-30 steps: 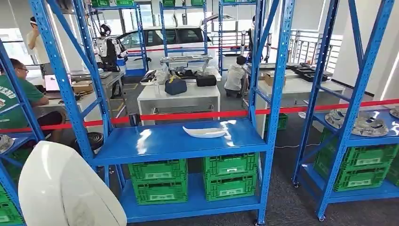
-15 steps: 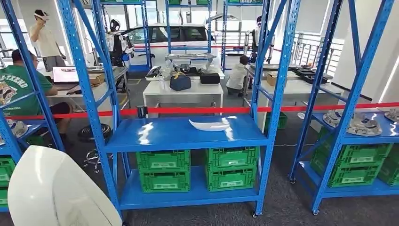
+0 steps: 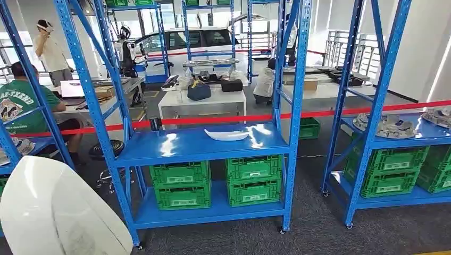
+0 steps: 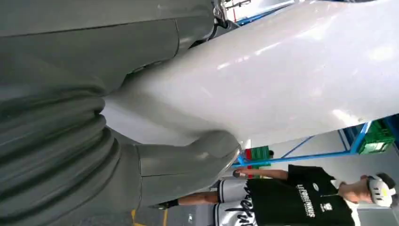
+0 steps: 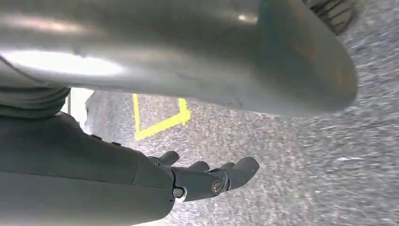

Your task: Take the parts from the cabinet and place them on the table.

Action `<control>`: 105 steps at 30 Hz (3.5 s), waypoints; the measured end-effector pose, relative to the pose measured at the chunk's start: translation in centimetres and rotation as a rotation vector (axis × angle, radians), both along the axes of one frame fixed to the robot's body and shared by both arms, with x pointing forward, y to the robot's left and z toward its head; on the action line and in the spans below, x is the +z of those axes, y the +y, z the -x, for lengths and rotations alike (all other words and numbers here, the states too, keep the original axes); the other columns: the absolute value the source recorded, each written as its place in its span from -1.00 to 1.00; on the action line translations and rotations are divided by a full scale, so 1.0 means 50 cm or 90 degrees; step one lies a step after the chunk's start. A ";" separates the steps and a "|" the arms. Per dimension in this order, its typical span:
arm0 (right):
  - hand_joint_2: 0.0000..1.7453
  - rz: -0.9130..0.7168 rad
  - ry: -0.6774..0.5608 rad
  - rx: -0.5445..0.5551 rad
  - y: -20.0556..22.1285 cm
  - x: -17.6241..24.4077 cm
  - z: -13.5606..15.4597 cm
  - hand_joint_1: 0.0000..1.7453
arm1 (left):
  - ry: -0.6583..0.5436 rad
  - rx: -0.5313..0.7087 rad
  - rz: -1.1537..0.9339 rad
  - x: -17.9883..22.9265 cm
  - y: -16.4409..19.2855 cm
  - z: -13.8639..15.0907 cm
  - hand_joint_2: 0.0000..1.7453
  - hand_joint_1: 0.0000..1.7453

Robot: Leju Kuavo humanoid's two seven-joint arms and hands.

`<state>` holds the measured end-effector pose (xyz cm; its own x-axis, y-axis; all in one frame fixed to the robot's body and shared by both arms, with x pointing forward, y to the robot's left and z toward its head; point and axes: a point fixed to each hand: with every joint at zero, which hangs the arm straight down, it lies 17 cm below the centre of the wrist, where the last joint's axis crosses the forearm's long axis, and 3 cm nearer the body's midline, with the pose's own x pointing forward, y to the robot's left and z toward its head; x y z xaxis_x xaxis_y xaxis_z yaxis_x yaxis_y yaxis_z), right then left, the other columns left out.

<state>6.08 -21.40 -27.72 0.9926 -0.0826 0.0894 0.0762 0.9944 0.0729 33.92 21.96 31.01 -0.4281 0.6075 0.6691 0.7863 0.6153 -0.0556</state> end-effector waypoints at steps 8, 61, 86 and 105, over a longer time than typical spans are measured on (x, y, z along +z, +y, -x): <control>-1.00 -0.012 0.001 -0.007 0.022 0.003 0.002 -1.00 | -0.016 0.006 0.002 0.018 0.004 -0.007 1.00 1.00; -1.00 -0.039 -0.022 0.025 0.027 0.007 0.000 -1.00 | 0.040 0.125 -0.072 -0.046 0.035 -0.022 1.00 1.00; -1.00 -0.031 -0.028 0.035 0.012 0.005 -0.001 -1.00 | 0.040 0.126 -0.058 -0.054 0.035 -0.009 1.00 1.00; -1.00 -0.026 -0.012 0.027 0.005 0.002 0.013 -1.00 | 0.034 0.132 -0.063 -0.055 0.034 -0.007 1.00 1.00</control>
<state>5.43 -21.14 -27.62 0.9934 -0.0442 0.1057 0.0320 0.9929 0.1145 34.26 23.64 28.28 -0.4994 0.4403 0.7462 0.6397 0.7682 -0.0252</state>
